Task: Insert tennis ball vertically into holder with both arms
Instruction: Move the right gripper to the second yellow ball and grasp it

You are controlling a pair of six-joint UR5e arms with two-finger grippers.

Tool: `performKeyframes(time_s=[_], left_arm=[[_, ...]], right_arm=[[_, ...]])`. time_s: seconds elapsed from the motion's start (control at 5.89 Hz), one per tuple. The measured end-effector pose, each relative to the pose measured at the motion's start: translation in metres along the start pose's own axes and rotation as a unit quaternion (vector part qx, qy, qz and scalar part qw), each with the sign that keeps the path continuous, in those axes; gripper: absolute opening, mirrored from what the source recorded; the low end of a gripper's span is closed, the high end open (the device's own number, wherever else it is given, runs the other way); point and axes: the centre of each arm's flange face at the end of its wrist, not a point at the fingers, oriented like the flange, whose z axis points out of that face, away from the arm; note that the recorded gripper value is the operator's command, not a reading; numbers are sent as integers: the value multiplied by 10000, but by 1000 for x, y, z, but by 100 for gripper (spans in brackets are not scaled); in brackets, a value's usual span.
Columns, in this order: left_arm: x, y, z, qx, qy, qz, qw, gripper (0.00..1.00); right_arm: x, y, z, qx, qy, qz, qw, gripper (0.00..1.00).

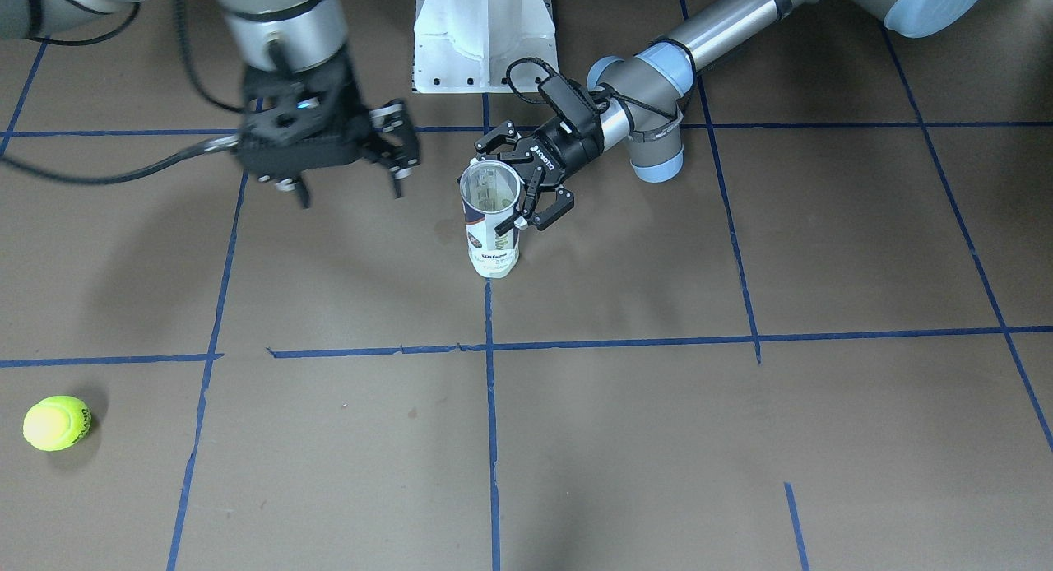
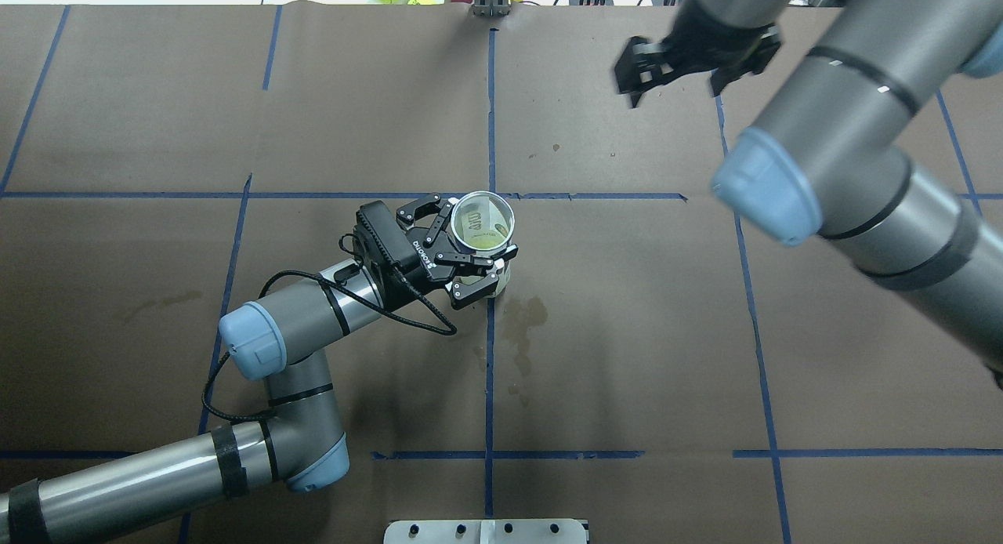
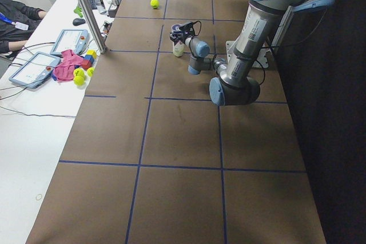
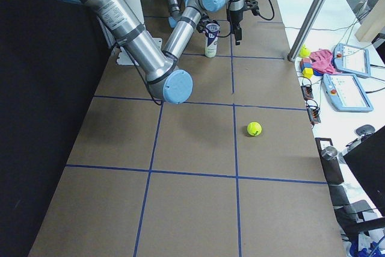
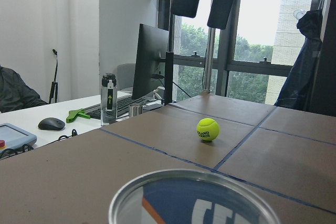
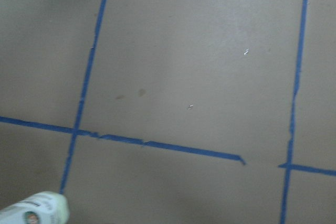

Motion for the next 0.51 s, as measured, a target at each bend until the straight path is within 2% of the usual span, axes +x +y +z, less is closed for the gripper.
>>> performKeyframes(time_s=[0.34, 0.51], left_arm=[[0, 0, -1, 17, 4, -5, 10000, 88], [0, 1, -2, 16, 5, -6, 10000, 88]], right_arm=[[122, -21, 44, -65, 116, -520, 9986, 99], [176, -32, 84, 33, 63, -721, 9974, 99]])
